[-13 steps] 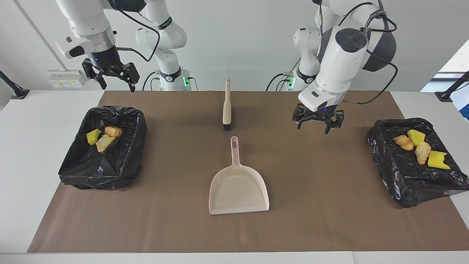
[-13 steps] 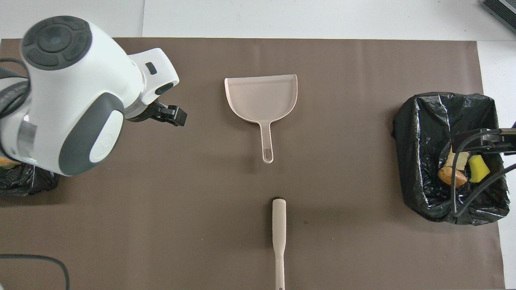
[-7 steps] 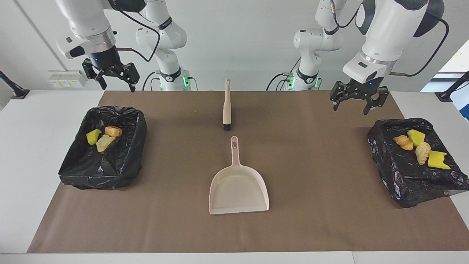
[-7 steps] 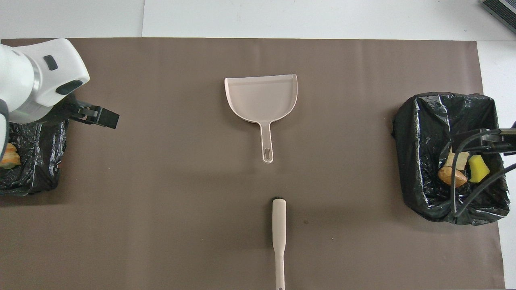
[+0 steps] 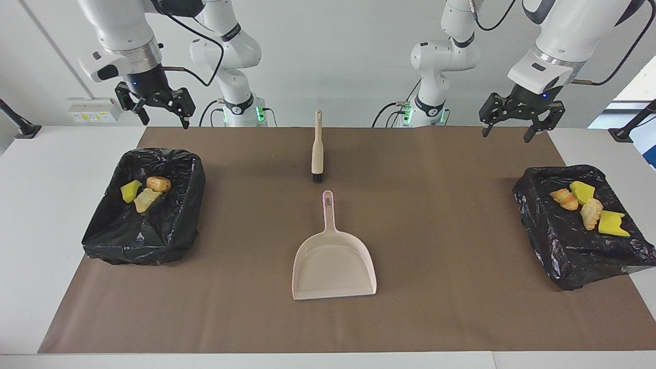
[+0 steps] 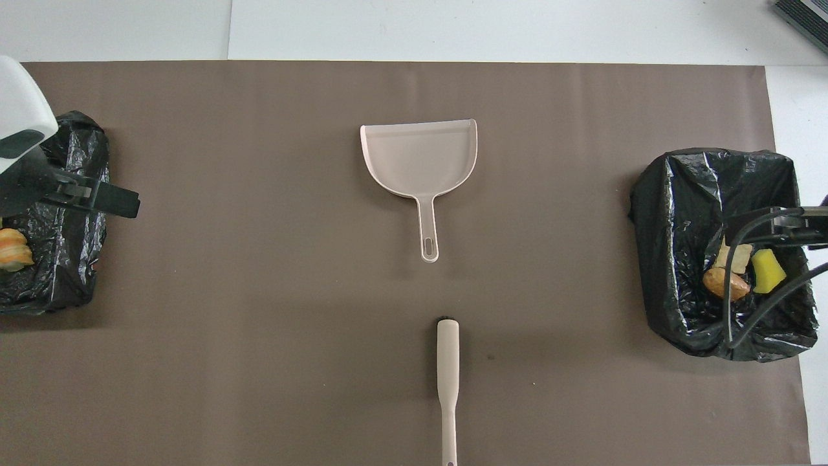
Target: Sweep and dump trash in bin
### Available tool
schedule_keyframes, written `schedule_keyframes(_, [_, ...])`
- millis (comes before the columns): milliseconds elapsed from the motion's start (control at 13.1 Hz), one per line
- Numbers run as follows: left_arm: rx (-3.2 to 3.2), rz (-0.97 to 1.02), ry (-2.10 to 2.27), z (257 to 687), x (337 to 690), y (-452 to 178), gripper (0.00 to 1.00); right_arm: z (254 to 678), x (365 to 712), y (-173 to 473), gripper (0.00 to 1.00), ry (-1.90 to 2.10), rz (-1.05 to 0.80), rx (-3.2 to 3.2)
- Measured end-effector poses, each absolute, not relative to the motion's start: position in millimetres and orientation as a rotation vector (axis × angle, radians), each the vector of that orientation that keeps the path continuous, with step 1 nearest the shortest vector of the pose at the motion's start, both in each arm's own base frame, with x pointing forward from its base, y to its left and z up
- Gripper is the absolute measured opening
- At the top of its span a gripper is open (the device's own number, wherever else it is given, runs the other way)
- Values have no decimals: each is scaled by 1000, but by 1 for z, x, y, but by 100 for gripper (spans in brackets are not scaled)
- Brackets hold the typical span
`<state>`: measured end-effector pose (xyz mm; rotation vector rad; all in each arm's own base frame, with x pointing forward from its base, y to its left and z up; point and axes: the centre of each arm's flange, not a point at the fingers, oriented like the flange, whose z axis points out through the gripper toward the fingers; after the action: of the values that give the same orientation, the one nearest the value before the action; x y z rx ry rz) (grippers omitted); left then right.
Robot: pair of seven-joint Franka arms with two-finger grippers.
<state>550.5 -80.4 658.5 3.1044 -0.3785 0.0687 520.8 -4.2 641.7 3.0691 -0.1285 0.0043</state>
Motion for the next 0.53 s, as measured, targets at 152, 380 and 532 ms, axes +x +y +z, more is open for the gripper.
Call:
schedule_keyframes(152, [3106, 68, -368, 659, 550, -77, 100, 642, 521, -4, 100, -128, 4, 3069])
schedule_keyframes(380, [3114, 72, -315, 661, 551, -57, 100, 642, 521, -4, 100, -129, 4, 3069])
schedule_keyframes(532, [3116, 68, -297, 662, 551, -51, 100, 642, 521, -4, 100, -129, 4, 3069])
